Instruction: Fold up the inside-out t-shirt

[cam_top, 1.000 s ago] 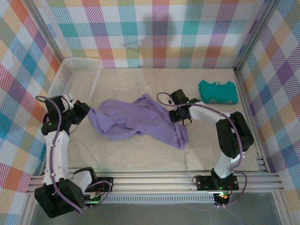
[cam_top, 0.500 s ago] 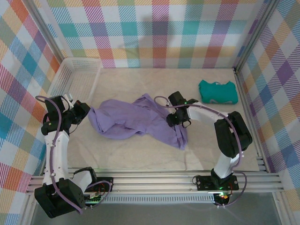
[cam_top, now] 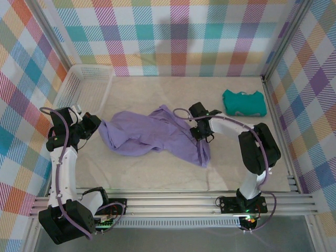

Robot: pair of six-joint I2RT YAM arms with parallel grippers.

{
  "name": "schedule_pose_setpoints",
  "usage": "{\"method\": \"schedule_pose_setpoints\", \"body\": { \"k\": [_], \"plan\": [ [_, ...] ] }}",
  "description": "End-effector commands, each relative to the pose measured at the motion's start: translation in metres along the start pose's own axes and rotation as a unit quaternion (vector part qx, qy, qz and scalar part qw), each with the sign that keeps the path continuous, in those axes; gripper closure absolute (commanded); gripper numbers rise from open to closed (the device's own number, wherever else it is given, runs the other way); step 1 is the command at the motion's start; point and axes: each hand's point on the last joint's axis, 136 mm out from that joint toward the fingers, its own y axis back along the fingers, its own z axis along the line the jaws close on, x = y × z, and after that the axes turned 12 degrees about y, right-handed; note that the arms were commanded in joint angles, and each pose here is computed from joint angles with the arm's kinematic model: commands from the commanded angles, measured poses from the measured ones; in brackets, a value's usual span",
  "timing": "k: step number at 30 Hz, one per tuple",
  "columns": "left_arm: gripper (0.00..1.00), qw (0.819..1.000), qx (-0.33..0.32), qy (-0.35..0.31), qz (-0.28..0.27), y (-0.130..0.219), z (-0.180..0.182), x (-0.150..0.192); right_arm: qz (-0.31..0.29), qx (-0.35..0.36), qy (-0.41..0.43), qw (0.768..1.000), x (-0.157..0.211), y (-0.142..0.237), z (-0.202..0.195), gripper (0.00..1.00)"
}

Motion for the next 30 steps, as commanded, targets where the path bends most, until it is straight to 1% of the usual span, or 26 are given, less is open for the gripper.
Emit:
{"method": "schedule_pose_setpoints", "body": {
  "k": [1, 4, 5, 6, 8, 11, 15, 18, 19, 21, 23, 25, 30],
  "plan": [
    [1.0, 0.999, 0.026, -0.021, -0.004, 0.004, -0.016, -0.003, -0.067, -0.039, -0.034, 0.996, -0.026, 0.022, -0.007, 0.88],
    [1.0, 0.999, 0.027, -0.02, -0.006, 0.004, -0.018, -0.004, -0.119, -0.12, -0.071, 0.983, -0.042, 0.039, -0.003, 0.98],
    [1.0, 0.999, 0.029, -0.02, -0.007, 0.004, -0.02, -0.005, -0.141, -0.148, -0.08, 0.976, -0.048, 0.048, -0.002, 1.0],
    [1.0, 0.999, 0.029, -0.019, -0.008, 0.004, -0.02, -0.006, -0.163, -0.173, -0.089, 0.967, -0.054, 0.058, -0.002, 1.0],
    [1.0, 0.999, 0.033, -0.015, -0.012, 0.004, -0.023, -0.009, -0.218, -0.228, -0.106, 0.943, -0.067, 0.085, -0.004, 1.0],
    [1.0, 0.998, 0.052, -0.005, -0.022, 0.004, -0.037, -0.019, -0.299, -0.298, -0.128, 0.897, -0.084, 0.135, -0.013, 1.0],
    [1.0, 0.996, 0.08, -0.006, -0.045, 0.016, -0.069, -0.041, -0.375, -0.344, -0.14, 0.849, -0.09, 0.197, -0.03, 1.0],
    [1.0, 0.99, 0.108, -0.011, -0.085, 0.04, -0.103, -0.067, -0.428, -0.341, -0.159, 0.822, -0.081, 0.237, -0.052, 1.0],
    [1.0, 0.988, 0.12, -0.009, -0.099, 0.051, -0.113, -0.075, -0.438, -0.333, -0.168, 0.818, -0.074, 0.245, -0.057, 1.0],
    [1.0, 0.984, 0.13, -0.008, -0.126, 0.07, -0.124, -0.088, -0.439, -0.317, -0.178, 0.822, -0.06, 0.247, -0.056, 1.0],
    [1.0, 0.982, 0.125, -0.003, -0.144, 0.08, -0.122, -0.093, -0.416, -0.313, -0.194, 0.832, -0.04, 0.232, -0.045, 1.0],
    [1.0, 0.984, 0.106, 0.001, -0.147, 0.078, -0.108, -0.09, -0.389, -0.32, -0.215, 0.837, -0.018, 0.212, -0.032, 1.0],
    [1.0, 0.989, 0.05, 0.017, -0.139, 0.057, -0.059, -0.08, -0.298, -0.319, -0.259, 0.861, 0.033, 0.145, 0.007, 1.0]
  ]
}}
